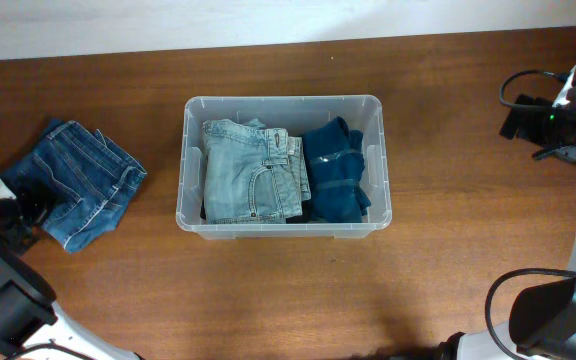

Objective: Pack container
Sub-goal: 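Lower the left gripper onto the dark-blue jeans and grasp them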

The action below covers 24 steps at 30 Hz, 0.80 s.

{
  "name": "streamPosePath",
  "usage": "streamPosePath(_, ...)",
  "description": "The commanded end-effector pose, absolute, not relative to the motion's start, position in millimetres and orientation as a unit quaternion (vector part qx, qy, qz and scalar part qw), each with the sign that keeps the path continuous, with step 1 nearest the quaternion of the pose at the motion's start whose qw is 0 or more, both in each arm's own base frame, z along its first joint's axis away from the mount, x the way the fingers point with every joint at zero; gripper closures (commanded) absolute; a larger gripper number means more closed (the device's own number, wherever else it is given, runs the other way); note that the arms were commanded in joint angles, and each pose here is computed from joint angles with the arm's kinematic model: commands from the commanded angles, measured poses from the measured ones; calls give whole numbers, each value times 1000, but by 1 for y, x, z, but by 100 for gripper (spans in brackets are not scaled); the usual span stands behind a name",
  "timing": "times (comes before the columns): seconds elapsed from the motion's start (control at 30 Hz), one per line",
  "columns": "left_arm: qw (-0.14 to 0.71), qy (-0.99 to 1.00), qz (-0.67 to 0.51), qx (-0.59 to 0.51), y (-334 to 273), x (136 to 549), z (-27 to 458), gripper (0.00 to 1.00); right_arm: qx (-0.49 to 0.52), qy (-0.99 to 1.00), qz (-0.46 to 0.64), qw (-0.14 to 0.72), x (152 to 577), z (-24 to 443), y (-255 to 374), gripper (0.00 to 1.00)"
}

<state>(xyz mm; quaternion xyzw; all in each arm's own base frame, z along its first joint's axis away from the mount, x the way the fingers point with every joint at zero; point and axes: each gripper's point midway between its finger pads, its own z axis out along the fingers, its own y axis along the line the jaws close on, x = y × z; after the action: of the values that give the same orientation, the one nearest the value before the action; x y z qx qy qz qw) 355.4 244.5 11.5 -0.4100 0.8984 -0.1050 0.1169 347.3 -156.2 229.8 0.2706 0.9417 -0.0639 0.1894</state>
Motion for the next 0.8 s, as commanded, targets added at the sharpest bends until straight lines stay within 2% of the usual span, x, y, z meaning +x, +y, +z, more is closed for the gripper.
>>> streamPosePath(0.0, 142, 893, -175, -390, 224, 371, 24, 1, 276, 939, -66, 194, 348, 233, -158, 2)
streamPosePath(0.23, 161, 891, -172, -387, 228, 373, 40, 1, 275, 939, -66, 194, 348, 233, -158, 2)
streamPosePath(0.77, 151, 902, -137, -380, 221, 366, 11, 1, 275, 939, -66, 194, 348, 233, -158, 1)
